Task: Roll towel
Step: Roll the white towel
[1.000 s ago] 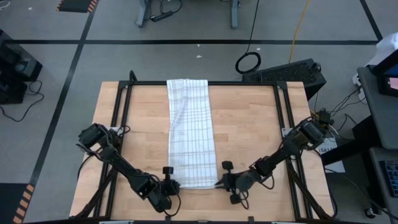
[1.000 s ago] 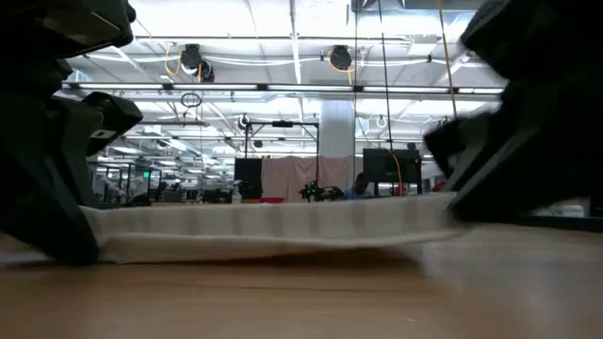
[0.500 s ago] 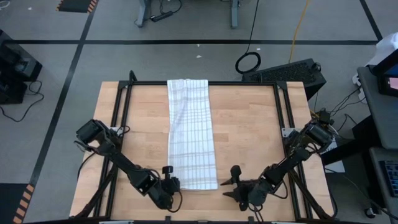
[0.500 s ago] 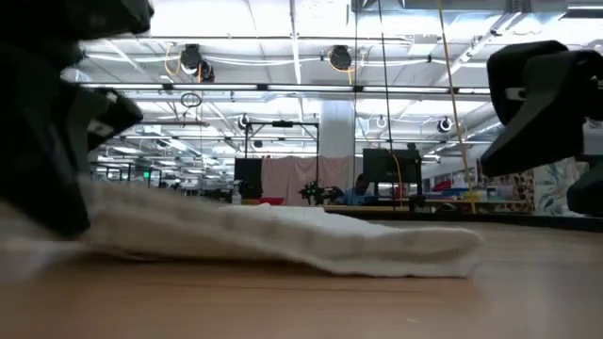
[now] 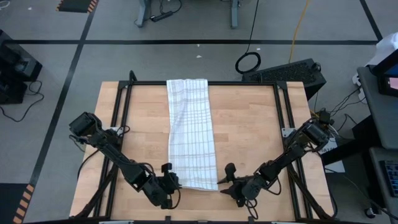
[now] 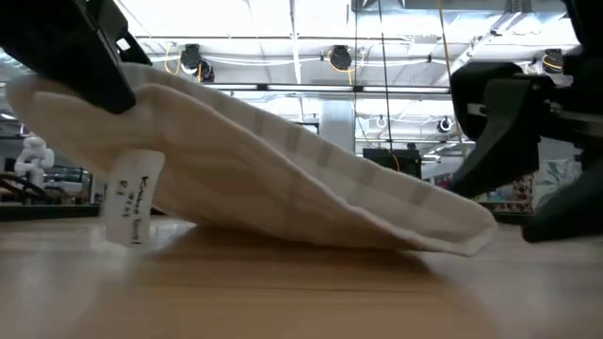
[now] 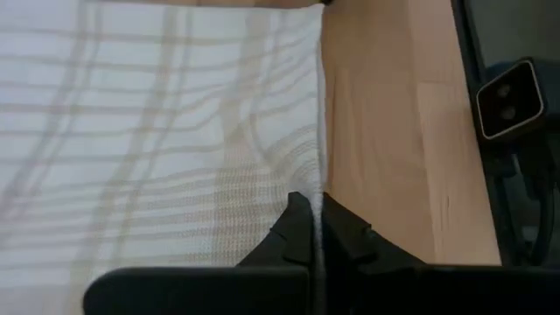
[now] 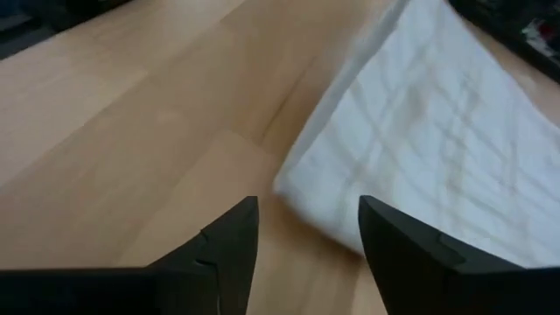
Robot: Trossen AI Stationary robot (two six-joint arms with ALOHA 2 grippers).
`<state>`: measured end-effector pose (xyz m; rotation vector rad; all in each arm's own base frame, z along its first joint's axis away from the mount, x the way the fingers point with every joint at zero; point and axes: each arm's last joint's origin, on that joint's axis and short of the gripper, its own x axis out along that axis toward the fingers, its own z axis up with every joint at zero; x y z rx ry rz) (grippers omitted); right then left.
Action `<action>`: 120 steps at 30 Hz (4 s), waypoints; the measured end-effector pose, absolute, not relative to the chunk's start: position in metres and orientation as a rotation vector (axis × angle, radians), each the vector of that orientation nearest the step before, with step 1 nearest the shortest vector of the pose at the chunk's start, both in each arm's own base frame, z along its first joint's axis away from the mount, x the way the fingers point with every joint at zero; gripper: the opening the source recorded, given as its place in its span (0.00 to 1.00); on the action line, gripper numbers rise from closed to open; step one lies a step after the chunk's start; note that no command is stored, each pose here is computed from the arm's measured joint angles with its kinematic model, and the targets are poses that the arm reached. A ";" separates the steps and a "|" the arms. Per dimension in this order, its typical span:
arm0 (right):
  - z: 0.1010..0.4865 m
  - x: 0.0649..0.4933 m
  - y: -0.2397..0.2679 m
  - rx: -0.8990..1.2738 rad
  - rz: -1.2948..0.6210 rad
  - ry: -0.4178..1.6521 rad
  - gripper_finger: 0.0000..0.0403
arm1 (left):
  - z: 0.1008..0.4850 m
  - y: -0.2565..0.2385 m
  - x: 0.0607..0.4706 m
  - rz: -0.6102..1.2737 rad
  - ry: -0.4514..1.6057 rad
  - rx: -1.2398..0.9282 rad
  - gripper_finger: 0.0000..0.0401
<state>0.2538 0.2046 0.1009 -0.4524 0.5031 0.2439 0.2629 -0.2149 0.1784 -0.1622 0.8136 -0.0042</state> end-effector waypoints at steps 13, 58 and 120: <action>0.089 0.270 0.216 -0.536 0.140 0.472 0.52 | 0.181 -0.214 0.265 0.062 0.756 -0.218 0.01; 0.115 0.276 0.197 -0.089 0.385 0.670 0.11 | 0.171 -0.218 0.253 0.140 0.824 -0.228 0.01; 0.101 0.305 0.205 0.096 -0.030 0.450 0.01 | 0.155 -0.249 0.220 0.253 0.738 -0.293 0.61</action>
